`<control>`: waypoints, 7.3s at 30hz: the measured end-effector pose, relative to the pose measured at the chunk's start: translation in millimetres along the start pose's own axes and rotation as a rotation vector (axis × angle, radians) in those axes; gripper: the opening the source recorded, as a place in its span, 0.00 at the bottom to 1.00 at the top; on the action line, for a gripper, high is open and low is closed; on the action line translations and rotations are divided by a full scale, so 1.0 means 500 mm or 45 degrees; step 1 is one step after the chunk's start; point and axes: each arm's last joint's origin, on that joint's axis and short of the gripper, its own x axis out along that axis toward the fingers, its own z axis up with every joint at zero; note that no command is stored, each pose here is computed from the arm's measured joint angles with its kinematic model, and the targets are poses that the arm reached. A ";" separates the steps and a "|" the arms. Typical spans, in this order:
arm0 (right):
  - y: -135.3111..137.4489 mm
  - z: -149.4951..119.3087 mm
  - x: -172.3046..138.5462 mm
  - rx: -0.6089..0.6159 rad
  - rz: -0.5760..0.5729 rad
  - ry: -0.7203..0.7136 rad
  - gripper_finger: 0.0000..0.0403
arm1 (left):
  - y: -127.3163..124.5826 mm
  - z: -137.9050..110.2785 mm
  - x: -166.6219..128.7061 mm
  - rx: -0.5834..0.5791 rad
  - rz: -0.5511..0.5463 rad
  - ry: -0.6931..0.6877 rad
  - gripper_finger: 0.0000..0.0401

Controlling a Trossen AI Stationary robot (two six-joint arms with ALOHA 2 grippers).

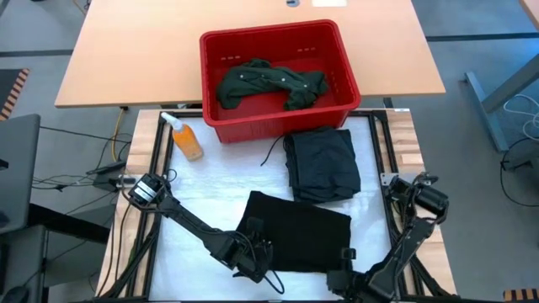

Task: Fold Laundry from Bin
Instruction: Fold the black shirt

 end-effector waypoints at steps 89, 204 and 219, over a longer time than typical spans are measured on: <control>0.025 -0.102 -0.114 0.560 -0.525 0.043 0.05 | 0.012 0.122 -0.043 -0.071 -0.416 -0.411 0.04; -0.029 -0.101 -0.188 0.845 0.166 -0.043 0.37 | 0.020 0.064 0.099 -0.088 -0.474 -0.102 0.31; -0.143 -0.067 0.010 0.830 -0.122 0.068 0.36 | 0.032 -0.007 0.076 -0.167 -0.377 0.429 0.31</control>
